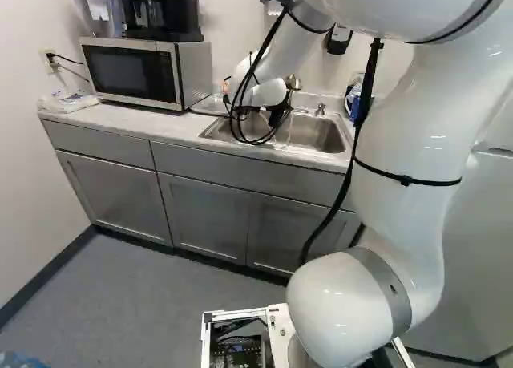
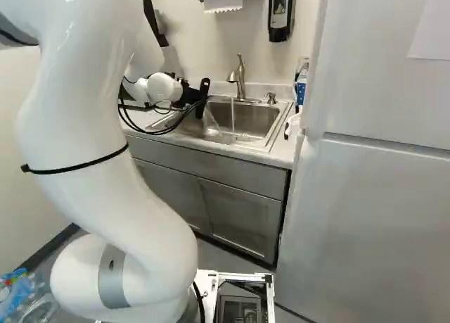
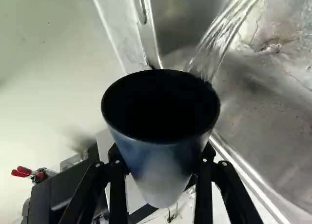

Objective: Rinse the cup and place it in the tray

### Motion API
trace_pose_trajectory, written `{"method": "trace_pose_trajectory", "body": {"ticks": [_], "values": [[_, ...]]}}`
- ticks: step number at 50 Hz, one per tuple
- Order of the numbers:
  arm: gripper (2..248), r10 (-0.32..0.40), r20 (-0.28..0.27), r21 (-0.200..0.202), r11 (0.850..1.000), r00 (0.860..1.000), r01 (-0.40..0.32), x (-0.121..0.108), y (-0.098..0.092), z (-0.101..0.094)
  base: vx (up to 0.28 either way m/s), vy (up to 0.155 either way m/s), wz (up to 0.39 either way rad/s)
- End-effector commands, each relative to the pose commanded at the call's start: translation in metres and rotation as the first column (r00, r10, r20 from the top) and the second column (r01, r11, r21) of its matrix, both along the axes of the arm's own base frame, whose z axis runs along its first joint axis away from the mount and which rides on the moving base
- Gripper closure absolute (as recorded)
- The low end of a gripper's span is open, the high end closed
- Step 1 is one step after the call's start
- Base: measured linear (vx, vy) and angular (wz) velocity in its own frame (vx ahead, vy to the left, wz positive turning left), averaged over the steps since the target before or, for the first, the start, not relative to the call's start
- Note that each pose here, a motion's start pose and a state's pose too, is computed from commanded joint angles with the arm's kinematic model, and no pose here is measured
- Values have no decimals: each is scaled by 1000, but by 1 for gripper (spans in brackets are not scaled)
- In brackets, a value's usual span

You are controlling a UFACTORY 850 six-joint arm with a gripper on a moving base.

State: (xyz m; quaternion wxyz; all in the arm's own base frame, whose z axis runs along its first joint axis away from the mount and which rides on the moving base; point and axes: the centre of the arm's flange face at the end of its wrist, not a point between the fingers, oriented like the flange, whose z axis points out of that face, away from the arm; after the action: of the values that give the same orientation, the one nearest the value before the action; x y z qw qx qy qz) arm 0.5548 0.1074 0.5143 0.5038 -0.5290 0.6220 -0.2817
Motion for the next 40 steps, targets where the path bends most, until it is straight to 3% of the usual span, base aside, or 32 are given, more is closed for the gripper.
{"method": "trace_pose_trajectory", "body": {"ticks": [40], "values": [[126, 0, 0, 0, 1000, 1000, 0, 0, 0, 0, 0, 0, 0]]}}
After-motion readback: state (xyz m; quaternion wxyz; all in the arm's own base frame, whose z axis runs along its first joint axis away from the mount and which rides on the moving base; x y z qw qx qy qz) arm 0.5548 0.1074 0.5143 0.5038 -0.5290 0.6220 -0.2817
